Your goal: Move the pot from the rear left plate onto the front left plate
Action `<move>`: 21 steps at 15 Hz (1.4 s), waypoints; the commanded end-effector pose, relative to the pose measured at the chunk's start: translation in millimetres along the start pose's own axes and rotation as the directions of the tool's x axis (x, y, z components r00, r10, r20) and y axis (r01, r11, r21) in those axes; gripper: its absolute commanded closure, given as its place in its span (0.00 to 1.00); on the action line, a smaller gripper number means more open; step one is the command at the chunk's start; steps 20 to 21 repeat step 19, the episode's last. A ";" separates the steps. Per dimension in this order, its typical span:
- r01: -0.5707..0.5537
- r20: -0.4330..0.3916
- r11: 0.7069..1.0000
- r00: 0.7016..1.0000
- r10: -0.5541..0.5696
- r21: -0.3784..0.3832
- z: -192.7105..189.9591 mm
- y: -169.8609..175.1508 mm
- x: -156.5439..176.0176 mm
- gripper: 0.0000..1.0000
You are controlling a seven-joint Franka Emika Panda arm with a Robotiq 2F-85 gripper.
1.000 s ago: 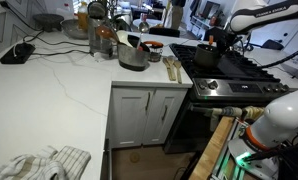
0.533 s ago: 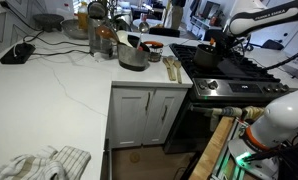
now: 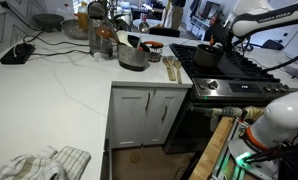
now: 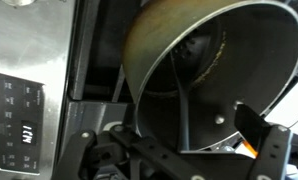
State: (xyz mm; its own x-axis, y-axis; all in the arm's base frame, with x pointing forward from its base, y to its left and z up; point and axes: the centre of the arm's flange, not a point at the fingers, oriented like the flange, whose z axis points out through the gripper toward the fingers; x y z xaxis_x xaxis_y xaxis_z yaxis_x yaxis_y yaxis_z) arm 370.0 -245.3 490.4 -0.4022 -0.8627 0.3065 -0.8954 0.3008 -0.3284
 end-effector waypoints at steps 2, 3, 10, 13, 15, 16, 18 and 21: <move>0.195 0.020 0.968 0.980 -0.200 0.156 -37.0 13.6 -18.1 0.00; 0.242 0.030 0.954 0.967 -0.251 0.175 -44.6 13.2 -23.4 0.00; 0.489 0.178 0.824 0.818 -0.547 0.286 -79.9 14.6 -50.9 0.00; 0.563 0.257 0.760 0.721 -0.643 0.324 -82.2 18.2 -55.0 0.00; 0.550 0.227 0.773 0.747 -0.625 0.317 -79.8 13.8 -63.8 0.00; 0.556 0.232 0.767 0.739 -0.633 0.321 -80.2 14.4 -63.1 0.00; 0.559 0.223 0.766 0.741 -0.633 0.317 -81.3 14.0 -64.1 0.00; 0.561 0.220 0.765 0.741 -0.634 0.316 -81.7 14.0 -65.0 0.00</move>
